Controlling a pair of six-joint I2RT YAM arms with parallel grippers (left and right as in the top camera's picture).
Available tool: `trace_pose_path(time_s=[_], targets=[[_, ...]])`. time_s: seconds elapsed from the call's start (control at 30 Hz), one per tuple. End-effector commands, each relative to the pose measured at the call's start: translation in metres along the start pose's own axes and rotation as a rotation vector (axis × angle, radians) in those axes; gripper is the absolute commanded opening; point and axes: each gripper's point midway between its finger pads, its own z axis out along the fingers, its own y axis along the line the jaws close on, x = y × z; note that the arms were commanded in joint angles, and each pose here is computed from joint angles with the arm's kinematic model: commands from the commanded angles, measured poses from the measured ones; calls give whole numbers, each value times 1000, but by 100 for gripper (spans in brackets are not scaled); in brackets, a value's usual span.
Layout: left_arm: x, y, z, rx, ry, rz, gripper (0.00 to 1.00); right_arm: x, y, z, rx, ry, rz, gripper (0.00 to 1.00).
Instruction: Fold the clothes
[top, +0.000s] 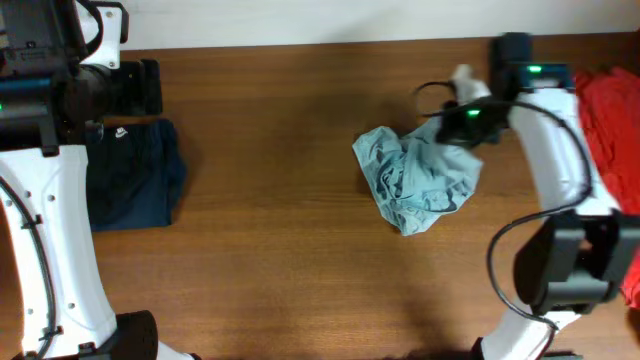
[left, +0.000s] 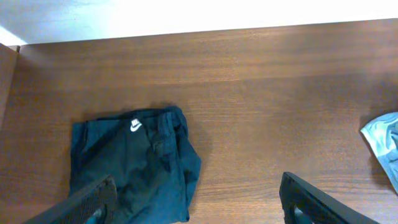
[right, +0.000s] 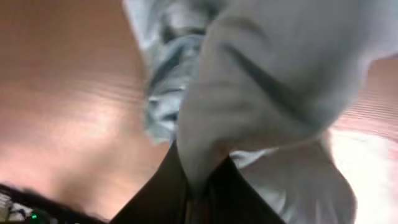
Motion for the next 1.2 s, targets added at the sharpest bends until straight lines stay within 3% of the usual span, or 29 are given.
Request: trace_pose_path(time_s=[0.0, 0.3, 0.37, 0.47, 0.57, 0.67, 0.77, 0.83, 0.93, 1.03, 1.17], targets=[[-5, 0, -13, 5, -36, 11, 84, 9, 43, 31, 55, 51, -39, 5], [-3, -1, -12, 6, -28, 11, 84, 52, 82, 122, 189, 238, -135, 4], [-3, -1, -12, 5, -28, 11, 84, 60, 82, 125, 197, 271, -140, 10], [-3, 0, -13, 5, -29, 11, 84, 56, 90, 105, 180, 236, -209, 23], [-5, 0, -13, 4, -36, 11, 84, 45, 119, 49, 75, 113, -335, 41], [-5, 0, -13, 4, -38, 11, 84, 39, 123, 14, 79, 26, -343, 45], [-6, -2, -12, 16, -41, 12, 84, 22, 91, -13, 194, -68, -235, 51], [-8, -7, -12, 46, -48, 13, 84, 13, 64, -17, 230, -80, -157, 50], [-9, -10, -11, 63, -55, 13, 84, 12, 34, 0, 160, -5, -42, 29], [-10, -10, -10, 63, -53, 13, 84, 28, 33, 30, 51, 103, 12, 23], [-8, -10, -4, 65, -38, 12, 84, 97, 44, 120, -38, 314, -26, 19]])
